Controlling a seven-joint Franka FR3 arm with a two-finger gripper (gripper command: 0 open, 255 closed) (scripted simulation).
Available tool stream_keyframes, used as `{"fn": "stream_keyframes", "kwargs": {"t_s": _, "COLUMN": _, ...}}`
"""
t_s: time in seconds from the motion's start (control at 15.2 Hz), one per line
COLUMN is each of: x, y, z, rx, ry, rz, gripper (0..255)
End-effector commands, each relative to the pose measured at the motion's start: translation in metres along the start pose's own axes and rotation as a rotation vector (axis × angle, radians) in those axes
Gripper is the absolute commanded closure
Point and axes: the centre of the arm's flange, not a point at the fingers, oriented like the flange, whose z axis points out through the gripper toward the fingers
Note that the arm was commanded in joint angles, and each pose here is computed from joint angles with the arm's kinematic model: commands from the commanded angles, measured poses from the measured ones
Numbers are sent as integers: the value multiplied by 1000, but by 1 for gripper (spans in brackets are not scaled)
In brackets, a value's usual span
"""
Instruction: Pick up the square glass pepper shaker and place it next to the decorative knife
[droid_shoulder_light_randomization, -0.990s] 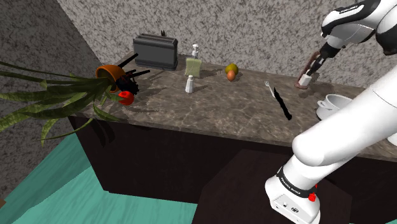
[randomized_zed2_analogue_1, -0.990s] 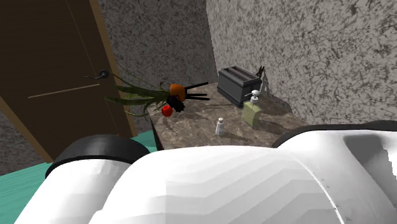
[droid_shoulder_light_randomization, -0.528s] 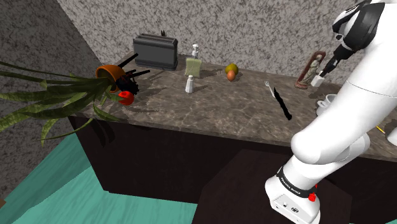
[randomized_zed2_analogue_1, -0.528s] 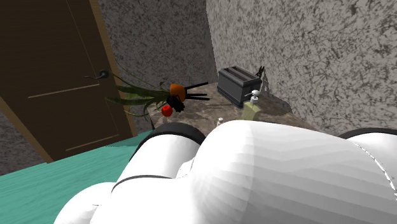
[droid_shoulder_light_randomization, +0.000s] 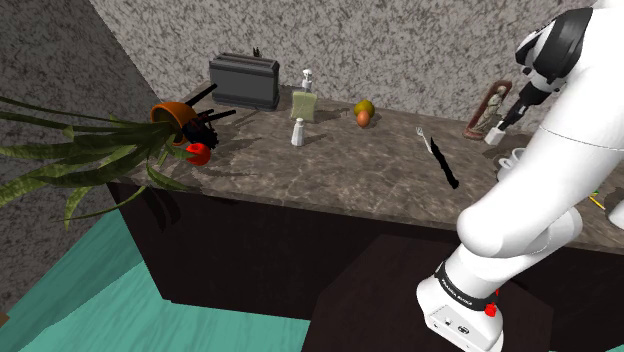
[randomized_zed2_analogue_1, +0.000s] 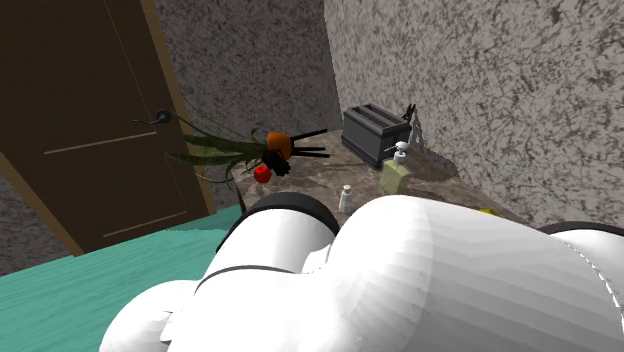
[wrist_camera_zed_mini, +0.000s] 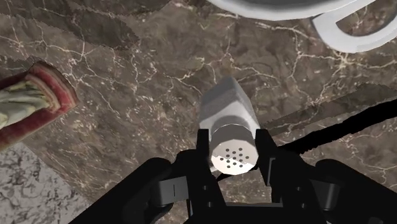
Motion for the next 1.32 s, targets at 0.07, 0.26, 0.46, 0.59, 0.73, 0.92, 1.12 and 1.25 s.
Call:
{"fn": "stream_keyframes", "kwargs": {"t_s": 0.07, "x": -3, "y": -2, "z": 16, "rx": 0, "ry": 0, "rz": 0, "gripper": 255}}
{"fn": "stream_keyframes", "kwargs": {"t_s": 0.26, "x": -6, "y": -4, "z": 32, "rx": 0, "ry": 0, "rz": 0, "gripper": 255}}
{"fn": "stream_keyframes", "kwargs": {"t_s": 0.46, "x": -8, "y": -7, "z": 47, "rx": 0, "ry": 0, "rz": 0, "gripper": 255}}
{"fn": "stream_keyframes", "kwargs": {"t_s": 0.59, "x": -10, "y": -9, "z": 58, "rx": 0, "ry": 0, "rz": 0, "gripper": 255}}
{"fn": "stream_keyframes", "kwargs": {"t_s": 0.73, "x": -12, "y": -10, "z": 68, "rx": 0, "ry": 0, "rz": 0, "gripper": 255}}
{"fn": "stream_keyframes", "kwargs": {"t_s": 0.92, "x": -14, "y": -13, "z": 83, "rx": 0, "ry": 0, "rz": 0, "gripper": 255}}
{"fn": "stream_keyframes", "kwargs": {"t_s": 1.12, "x": -17, "y": -15, "z": 99, "rx": 0, "ry": 0, "rz": 0, "gripper": 255}}
{"fn": "stream_keyframes", "kwargs": {"t_s": 1.25, "x": -19, "y": -17, "z": 111, "rx": 0, "ry": 0, "rz": 0, "gripper": 255}}
